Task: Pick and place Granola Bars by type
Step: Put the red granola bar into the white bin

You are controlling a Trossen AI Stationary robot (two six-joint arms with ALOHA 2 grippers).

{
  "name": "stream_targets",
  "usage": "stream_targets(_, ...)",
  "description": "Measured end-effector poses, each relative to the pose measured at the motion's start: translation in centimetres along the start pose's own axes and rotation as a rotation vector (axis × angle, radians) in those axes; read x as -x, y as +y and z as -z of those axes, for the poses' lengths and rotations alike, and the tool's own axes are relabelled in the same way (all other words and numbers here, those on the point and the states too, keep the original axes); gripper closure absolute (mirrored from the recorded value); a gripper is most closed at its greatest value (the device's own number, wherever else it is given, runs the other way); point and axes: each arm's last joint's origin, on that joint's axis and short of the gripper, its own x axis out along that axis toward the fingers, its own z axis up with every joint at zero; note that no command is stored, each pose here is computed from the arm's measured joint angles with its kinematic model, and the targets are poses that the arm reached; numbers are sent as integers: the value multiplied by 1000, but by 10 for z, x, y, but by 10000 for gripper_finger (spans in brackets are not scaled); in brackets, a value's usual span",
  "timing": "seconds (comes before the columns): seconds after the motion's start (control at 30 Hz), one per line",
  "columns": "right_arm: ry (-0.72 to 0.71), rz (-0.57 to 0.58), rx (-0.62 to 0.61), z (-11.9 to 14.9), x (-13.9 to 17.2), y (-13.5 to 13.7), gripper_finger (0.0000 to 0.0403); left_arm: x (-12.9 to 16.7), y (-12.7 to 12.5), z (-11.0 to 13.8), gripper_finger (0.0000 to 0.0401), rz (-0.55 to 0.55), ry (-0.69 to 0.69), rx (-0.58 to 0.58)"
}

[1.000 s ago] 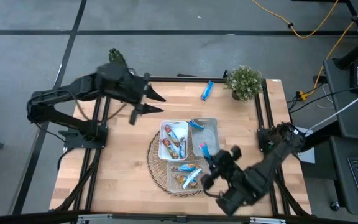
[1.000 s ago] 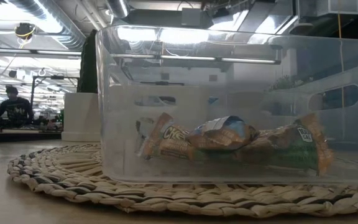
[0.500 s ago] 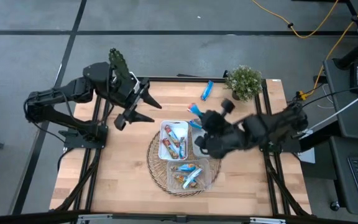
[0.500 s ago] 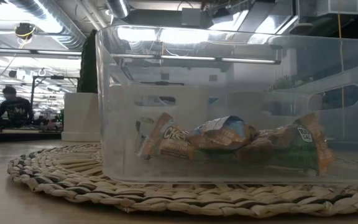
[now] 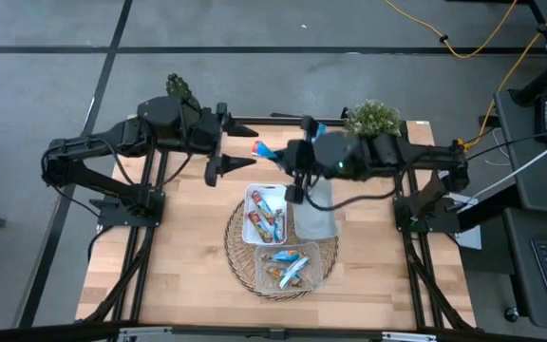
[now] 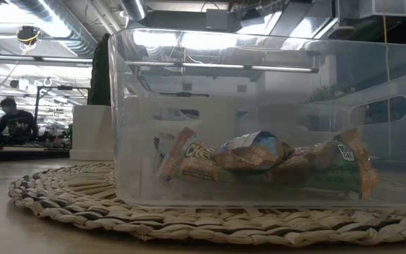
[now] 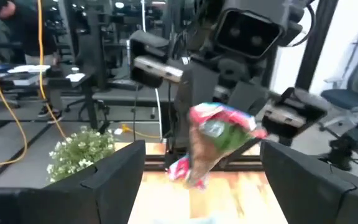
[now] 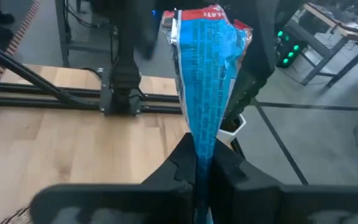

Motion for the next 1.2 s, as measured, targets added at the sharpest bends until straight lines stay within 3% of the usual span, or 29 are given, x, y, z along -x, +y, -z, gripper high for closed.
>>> stream_targets(0.27, -21, -58, -14, 0, -11, -24, 384, -14, 4, 2, 105, -56, -26, 5)
stream_targets(0.43, -21, -67, -9, 1, -13, -28, 381, -22, 5, -1, 141, -51, -75, 20)
stream_targets(0.57, -41, -63, -4, -1, -13, -29, 383, -26, 5, 3, 202, -52, -51, 37)
stream_targets(0.83, -50, -65, -1, -2, -14, -29, 380, -25, 6, 6, 376, -63, -21, 33)
stream_targets(1.03, -50, -88, -13, -2, -14, -29, 378, -24, 6, 5, 385, -71, -20, 33)
stream_targets(1.2, 0, -126, -44, 3, -14, -27, 326, -25, 6, 8, 392, -69, -5, 35)
